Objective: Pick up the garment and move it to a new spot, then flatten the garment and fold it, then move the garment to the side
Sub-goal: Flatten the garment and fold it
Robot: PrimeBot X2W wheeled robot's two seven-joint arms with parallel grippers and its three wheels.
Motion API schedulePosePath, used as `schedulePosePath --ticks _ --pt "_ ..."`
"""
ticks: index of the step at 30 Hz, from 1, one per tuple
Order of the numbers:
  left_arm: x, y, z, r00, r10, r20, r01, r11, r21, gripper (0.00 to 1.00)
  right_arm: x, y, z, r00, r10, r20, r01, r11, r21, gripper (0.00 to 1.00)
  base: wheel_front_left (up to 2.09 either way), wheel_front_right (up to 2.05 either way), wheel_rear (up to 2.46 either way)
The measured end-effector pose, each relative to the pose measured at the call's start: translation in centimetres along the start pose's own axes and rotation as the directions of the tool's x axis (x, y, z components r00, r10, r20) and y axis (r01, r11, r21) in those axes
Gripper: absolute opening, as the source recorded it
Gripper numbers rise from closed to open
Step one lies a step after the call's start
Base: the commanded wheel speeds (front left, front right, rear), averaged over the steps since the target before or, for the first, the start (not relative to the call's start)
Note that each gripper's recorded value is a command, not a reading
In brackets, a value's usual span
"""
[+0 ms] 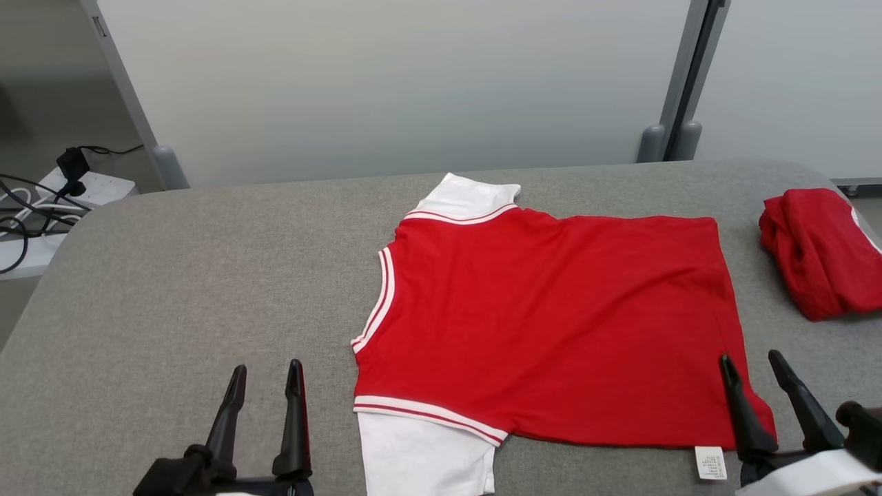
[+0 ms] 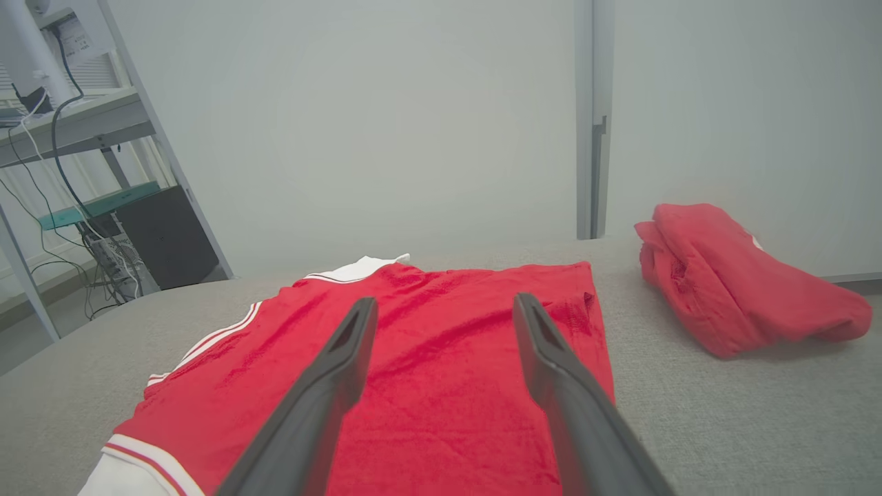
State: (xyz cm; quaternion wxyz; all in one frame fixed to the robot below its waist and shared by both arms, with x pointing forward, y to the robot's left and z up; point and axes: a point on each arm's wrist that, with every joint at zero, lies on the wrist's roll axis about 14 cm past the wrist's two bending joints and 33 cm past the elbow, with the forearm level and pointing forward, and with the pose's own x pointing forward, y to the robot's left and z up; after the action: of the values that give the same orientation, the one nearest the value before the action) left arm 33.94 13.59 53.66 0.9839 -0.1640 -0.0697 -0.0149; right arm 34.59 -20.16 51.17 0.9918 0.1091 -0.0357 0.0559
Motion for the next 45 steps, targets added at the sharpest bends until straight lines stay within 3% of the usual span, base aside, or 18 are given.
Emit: schedulePosePath --ticks 8,18,45 --pt "-2.0 -0.1 -0.4 1.0 -0.017 -0.018 0.018 0.999 0.03 1.0 -2.6 0.1 -1.1 1.0 -0.018 -0.025 0.019 1.0 0.018 1.0 0.0 0.0 0.0" --pt "-3.1 -0.7 -0.4 0.999 -0.047 -0.013 0.049 0.979 0.199 1.0 -4.3 0.7 -0.9 1.0 -0.027 -0.007 0.027 1.0 0.01 1.0 0.0 0.0 0.0" --pt "-4.0 0.3 -2.7 0.996 -0.01 -0.089 0.028 0.979 0.203 1.0 -3.4 0.9 -0.1 1.0 -0.014 0.016 0.014 1.0 0.003 1.0 0.0 0.0 0.0"
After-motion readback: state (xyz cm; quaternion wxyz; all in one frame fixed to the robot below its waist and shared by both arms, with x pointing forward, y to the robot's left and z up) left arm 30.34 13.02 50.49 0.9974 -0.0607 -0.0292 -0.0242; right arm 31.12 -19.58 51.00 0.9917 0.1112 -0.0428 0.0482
